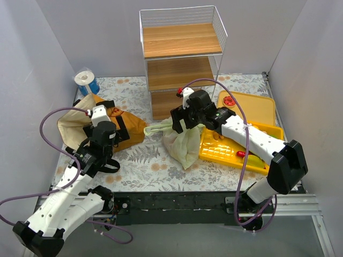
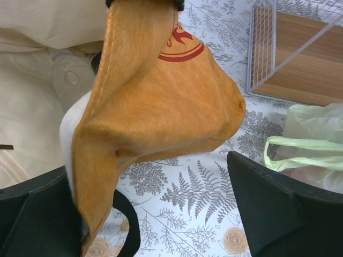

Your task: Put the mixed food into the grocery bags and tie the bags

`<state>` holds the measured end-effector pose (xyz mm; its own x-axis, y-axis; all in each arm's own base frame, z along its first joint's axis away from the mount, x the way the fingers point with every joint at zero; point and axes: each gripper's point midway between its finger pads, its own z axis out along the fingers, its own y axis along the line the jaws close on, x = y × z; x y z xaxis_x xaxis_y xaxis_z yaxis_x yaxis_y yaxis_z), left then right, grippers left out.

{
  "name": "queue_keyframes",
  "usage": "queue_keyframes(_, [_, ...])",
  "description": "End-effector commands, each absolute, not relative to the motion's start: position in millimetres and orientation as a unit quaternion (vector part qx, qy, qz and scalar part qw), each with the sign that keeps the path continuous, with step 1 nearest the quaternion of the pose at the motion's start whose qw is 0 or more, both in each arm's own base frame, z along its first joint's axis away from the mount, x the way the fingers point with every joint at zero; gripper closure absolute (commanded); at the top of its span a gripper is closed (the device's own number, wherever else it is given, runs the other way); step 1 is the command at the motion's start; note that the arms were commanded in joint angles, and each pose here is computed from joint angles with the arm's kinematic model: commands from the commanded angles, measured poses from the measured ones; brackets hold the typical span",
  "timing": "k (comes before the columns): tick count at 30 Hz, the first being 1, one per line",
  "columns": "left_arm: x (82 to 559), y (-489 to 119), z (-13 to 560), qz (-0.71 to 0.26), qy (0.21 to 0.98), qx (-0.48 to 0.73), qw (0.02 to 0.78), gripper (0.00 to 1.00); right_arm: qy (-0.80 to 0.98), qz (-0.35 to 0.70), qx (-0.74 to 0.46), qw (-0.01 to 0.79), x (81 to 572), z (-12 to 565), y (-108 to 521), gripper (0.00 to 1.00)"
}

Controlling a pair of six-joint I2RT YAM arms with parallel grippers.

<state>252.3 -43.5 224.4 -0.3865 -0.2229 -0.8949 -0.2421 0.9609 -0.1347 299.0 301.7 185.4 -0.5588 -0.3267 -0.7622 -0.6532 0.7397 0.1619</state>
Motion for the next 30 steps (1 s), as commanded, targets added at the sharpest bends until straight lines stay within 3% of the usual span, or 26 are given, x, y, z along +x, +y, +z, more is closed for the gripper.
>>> queue_keyframes(1, [268.5,-53.4,217.2,-0.028,0.835,-0.128,0.534,0.02,0.852,0.254,-0.296,0.350,291.1,176.5,313.4,0.01])
queue_keyframes(10, [285.3,-52.5,180.4,-0.072,0.856,-0.138,0.492,0.02,0.870,0.219,-0.288,0.334,292.4,155.9,301.4,0.01])
queue_keyframes(19, [293.4,-89.3,166.6,-0.197,0.853,-0.110,0.471,0.21,0.893,0.171,-0.270,0.318,293.2,128.4,282.7,0.01])
queue_keyframes(22, [292.7,-101.3,170.9,-0.227,0.849,-0.087,0.470,0.33,0.900,0.154,-0.268,0.307,294.4,114.8,278.6,0.01])
queue_keyframes(25, [285.8,-118.1,177.5,-0.266,0.846,-0.048,0.459,0.57,0.905,0.145,-0.267,0.297,296.1,101.0,277.5,0.02])
queue_keyframes(28, [276.7,-130.8,189.6,-0.300,0.841,-0.020,0.451,0.76,0.906,0.147,-0.269,0.292,296.5,91.0,280.9,0.11])
queue_keyframes(30, [268.9,-141.0,206.5,-0.331,0.829,0.004,0.451,0.84,0.905,0.152,-0.271,0.291,296.3,88.7,282.8,0.28])
